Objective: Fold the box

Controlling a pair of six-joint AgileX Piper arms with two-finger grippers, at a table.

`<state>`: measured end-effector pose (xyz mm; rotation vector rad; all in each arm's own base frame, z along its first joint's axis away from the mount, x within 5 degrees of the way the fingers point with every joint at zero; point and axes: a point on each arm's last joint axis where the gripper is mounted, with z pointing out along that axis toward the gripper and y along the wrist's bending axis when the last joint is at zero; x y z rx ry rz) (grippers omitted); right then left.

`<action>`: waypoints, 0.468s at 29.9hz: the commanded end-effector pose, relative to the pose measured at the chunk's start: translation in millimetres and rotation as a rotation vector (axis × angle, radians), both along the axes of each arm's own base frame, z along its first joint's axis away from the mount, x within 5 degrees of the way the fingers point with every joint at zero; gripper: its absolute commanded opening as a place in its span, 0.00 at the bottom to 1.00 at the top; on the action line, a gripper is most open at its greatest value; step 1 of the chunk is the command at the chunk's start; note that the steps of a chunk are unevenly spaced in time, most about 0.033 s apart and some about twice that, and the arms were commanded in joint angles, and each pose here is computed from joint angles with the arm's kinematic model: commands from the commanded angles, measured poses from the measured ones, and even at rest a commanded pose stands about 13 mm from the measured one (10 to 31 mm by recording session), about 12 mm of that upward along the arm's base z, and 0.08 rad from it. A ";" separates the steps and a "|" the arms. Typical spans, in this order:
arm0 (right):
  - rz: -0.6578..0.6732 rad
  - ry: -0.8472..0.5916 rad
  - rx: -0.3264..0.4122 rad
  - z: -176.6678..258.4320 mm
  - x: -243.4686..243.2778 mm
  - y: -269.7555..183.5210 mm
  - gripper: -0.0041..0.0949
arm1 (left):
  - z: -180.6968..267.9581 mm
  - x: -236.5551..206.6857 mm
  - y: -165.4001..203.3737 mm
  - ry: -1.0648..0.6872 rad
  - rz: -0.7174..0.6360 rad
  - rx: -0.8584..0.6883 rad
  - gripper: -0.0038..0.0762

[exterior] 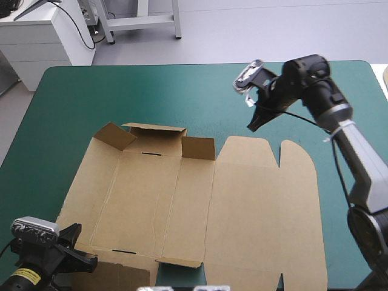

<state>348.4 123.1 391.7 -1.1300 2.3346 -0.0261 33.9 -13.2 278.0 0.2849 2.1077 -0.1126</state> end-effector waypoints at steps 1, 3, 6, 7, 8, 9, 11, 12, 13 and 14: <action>-0.113 -0.078 0.102 42.9 -33.0 -37.0 0.03 | 12.3 3.0 -0.9 -0.075 0.006 -0.035 0.04; -0.175 -0.084 0.115 47.0 -49.6 -55.5 0.03 | 12.4 3.1 -0.9 -0.076 0.006 -0.035 0.04; -0.256 -0.093 0.131 45.6 -77.2 -77.3 0.03 | 12.6 3.2 -0.9 -0.079 0.007 -0.035 0.04; -0.288 -0.097 0.144 43.4 -87.0 -82.4 0.03 | 12.5 3.5 -0.9 -0.077 0.007 -0.035 0.04; -0.323 -0.096 0.172 40.8 -94.7 -86.0 0.03 | 12.5 3.5 -0.9 -0.077 0.007 -0.035 0.04; -0.352 -0.100 0.201 36.9 -104.8 -90.4 0.03 | 12.6 3.9 -0.9 -0.076 0.007 -0.035 0.04; -0.408 -0.110 0.260 27.3 -123.3 -97.5 0.03 | 12.0 6.5 -1.2 -0.060 0.008 -0.035 0.04; -0.445 -0.124 0.293 20.0 -135.4 -101.9 0.03 | 11.5 8.3 -1.4 -0.049 0.009 -0.036 0.04; -0.466 -0.132 0.311 14.8 -143.5 -104.3 0.03 | 10.9 11.1 -1.7 -0.035 0.010 -0.034 0.04; -0.491 -0.138 0.323 8.2 -153.5 -107.1 0.03 | 10.5 13.4 -1.9 -0.025 0.010 -0.033 0.04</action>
